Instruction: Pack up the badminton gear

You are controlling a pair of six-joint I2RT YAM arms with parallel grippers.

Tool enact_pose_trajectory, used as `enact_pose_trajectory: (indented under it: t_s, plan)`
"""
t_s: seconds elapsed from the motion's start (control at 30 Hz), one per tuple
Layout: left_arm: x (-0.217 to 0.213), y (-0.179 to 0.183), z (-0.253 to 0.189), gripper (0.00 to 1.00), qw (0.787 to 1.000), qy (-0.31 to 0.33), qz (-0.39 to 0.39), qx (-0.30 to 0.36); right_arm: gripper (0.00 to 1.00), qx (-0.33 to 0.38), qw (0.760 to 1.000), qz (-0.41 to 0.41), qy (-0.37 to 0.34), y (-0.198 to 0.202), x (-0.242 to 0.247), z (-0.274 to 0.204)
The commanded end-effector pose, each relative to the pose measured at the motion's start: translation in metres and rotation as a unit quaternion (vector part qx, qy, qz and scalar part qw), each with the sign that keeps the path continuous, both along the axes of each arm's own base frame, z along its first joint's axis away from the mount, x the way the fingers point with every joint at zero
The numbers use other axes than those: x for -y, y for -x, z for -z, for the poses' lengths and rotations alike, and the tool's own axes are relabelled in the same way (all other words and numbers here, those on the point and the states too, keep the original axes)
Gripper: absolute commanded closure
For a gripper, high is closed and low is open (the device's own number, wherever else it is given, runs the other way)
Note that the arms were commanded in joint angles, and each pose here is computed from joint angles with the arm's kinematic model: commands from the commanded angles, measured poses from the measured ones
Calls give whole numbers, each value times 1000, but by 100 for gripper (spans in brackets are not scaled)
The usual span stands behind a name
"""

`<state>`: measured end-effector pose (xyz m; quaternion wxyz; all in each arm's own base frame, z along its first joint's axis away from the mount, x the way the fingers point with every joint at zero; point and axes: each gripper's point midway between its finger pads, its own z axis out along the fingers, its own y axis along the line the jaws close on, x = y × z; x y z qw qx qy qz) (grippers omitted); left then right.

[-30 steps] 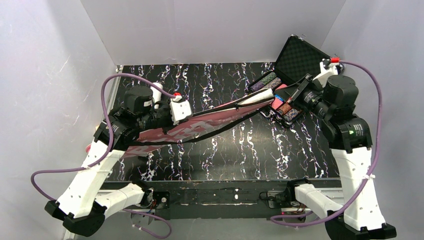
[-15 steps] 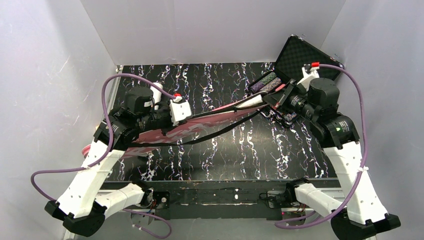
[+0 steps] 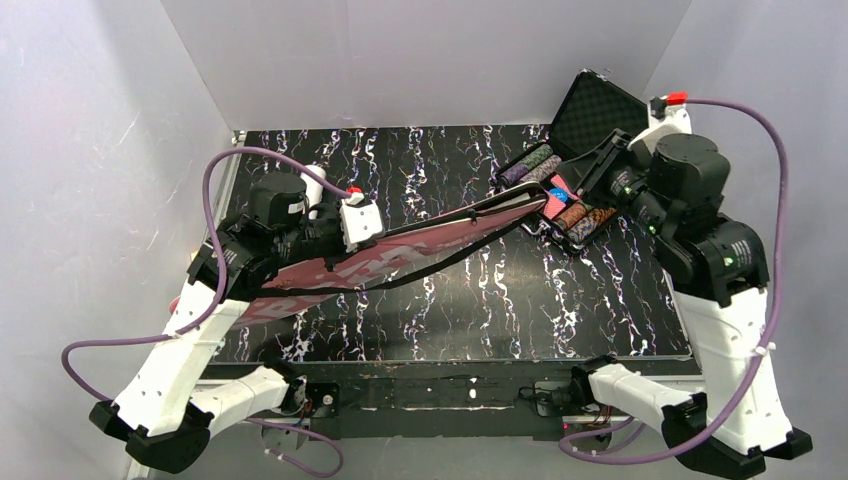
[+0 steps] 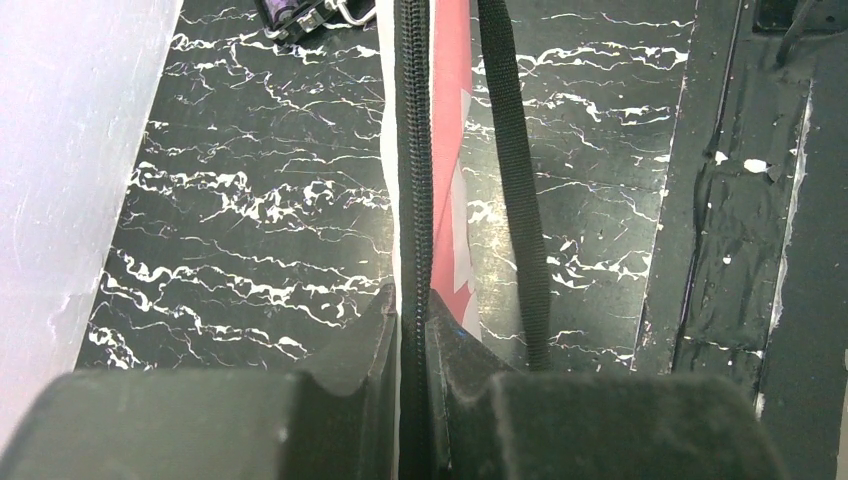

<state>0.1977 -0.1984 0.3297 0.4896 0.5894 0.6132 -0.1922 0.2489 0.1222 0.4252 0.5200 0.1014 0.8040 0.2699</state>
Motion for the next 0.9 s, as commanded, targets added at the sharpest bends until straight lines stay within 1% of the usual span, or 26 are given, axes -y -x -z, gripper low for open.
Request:
enact_pose_trajectory:
  t_s: [0.0,0.07,0.13,0.2,0.27,0.37,0.47,0.6,0.73,0.87]
  plan:
    - [7,2,-39,100,997,44,21,62,71,11,1000,-24,-2,8,-5,-10]
    - [6,1,-39,100,997,43,18,62,64,17,996,-74,-38,17,-23,-13]
    - [6,-1,-40,100,997,42,14,63,50,12,986,-143,-84,30,-49,-16]
    - [6,-5,-41,100,997,42,8,65,38,-10,969,-214,-127,46,-72,-17]
    - [7,-7,-43,100,997,42,5,67,30,-25,950,-266,-162,63,-86,-18]
    - [7,-10,-45,100,997,43,1,69,28,-30,937,-286,-198,75,-91,-12]
    - [8,-12,-46,100,997,46,-2,67,28,-47,932,-295,-203,80,-94,8]
    - [11,-13,-51,100,997,54,-4,61,29,-49,936,-288,-196,78,-96,24]
    - [14,-10,-55,100,996,64,3,54,29,-14,945,-256,-202,64,-95,28]
    - [13,-9,-56,100,997,63,4,52,29,17,943,-248,-220,49,-102,30]
